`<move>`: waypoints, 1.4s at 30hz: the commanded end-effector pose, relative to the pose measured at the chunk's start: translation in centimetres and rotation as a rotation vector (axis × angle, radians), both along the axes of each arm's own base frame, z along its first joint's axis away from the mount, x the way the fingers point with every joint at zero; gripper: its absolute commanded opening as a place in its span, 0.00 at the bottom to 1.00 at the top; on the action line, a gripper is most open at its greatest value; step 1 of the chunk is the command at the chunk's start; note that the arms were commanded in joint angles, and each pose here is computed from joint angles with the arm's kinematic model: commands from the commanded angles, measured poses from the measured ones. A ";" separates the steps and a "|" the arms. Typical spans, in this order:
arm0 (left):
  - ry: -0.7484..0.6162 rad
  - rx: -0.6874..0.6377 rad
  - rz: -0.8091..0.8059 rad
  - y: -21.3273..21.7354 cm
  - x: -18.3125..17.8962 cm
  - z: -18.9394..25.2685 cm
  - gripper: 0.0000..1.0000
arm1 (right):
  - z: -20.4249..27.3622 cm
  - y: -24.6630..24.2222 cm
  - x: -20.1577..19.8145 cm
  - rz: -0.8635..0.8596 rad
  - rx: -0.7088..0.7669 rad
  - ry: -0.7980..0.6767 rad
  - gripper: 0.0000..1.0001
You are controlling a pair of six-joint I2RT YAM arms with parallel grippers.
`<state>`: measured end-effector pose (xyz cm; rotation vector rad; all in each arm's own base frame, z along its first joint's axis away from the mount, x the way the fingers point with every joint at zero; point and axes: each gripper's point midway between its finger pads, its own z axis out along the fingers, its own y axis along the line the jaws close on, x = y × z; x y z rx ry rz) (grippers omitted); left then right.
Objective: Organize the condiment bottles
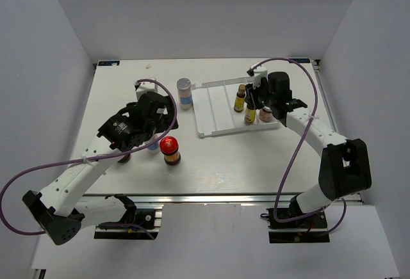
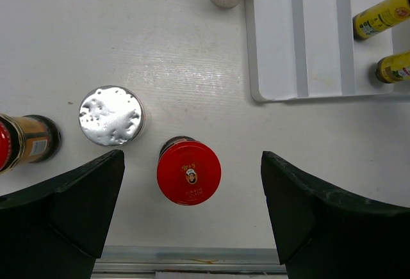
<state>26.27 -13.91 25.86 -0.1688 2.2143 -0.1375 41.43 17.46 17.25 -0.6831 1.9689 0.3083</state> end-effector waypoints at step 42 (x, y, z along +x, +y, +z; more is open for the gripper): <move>-0.119 -0.106 0.037 0.7 -0.4 6.2 0.98 | 4.0 17.3 -20.0 1.144 0.098 -0.259 0.89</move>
